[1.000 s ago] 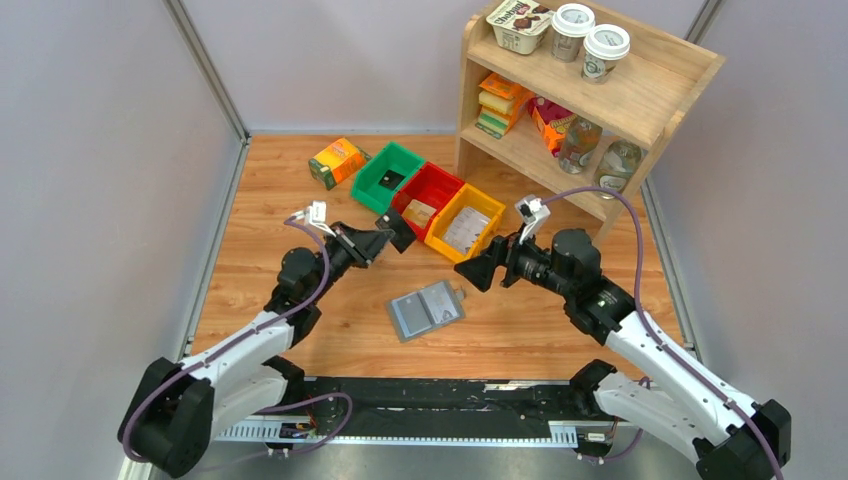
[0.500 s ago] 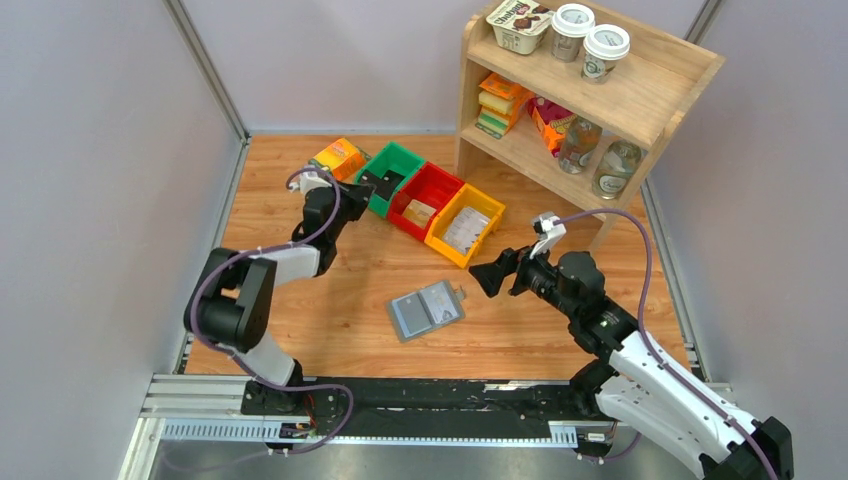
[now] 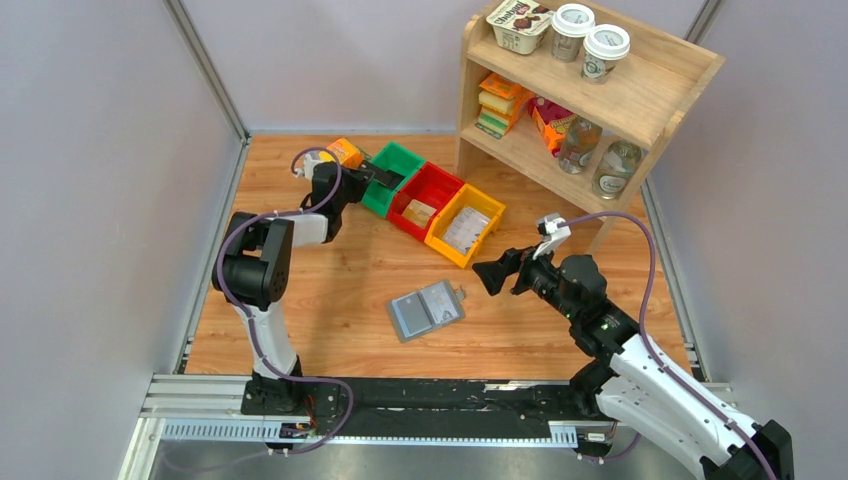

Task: Take the credit cards out of the card holder
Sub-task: Place the credit card in the storage box.

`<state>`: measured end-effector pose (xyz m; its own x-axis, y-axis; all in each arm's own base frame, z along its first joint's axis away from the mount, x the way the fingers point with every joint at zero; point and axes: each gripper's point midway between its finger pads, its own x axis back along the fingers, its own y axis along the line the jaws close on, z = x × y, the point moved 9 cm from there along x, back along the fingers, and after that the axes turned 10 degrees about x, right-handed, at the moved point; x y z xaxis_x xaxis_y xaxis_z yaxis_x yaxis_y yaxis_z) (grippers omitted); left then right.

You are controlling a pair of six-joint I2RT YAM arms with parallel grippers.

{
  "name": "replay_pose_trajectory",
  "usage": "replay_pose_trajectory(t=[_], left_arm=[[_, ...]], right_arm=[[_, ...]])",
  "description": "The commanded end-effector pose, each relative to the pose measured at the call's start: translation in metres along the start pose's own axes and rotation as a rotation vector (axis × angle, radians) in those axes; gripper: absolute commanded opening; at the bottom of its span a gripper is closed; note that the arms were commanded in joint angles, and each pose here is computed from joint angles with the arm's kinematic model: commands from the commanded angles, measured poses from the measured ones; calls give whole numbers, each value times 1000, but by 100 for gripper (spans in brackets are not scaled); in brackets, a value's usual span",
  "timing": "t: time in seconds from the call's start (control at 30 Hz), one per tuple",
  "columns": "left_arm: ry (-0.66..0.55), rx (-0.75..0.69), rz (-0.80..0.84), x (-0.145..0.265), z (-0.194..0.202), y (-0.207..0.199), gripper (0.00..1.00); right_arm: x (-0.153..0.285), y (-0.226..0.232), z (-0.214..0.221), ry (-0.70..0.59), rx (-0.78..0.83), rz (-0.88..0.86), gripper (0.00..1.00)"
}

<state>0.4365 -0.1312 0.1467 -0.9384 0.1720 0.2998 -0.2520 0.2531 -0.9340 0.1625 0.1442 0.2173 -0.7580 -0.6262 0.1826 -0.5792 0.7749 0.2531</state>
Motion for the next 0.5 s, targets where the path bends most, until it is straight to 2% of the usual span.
replay_pose_trajectory(t=[0.0,0.3,0.47], left_arm=[[73,37,-22,-8,2,-2,0],[173,59,-90,-18,10,5,0],[194,54,-116,-24,13,8,6]], right_arm=[[0,-2,-11,-72,23,16,100],[-1,-2,-8,-72,22,13,100],[0,-1,-8,-71,24,10,100]])
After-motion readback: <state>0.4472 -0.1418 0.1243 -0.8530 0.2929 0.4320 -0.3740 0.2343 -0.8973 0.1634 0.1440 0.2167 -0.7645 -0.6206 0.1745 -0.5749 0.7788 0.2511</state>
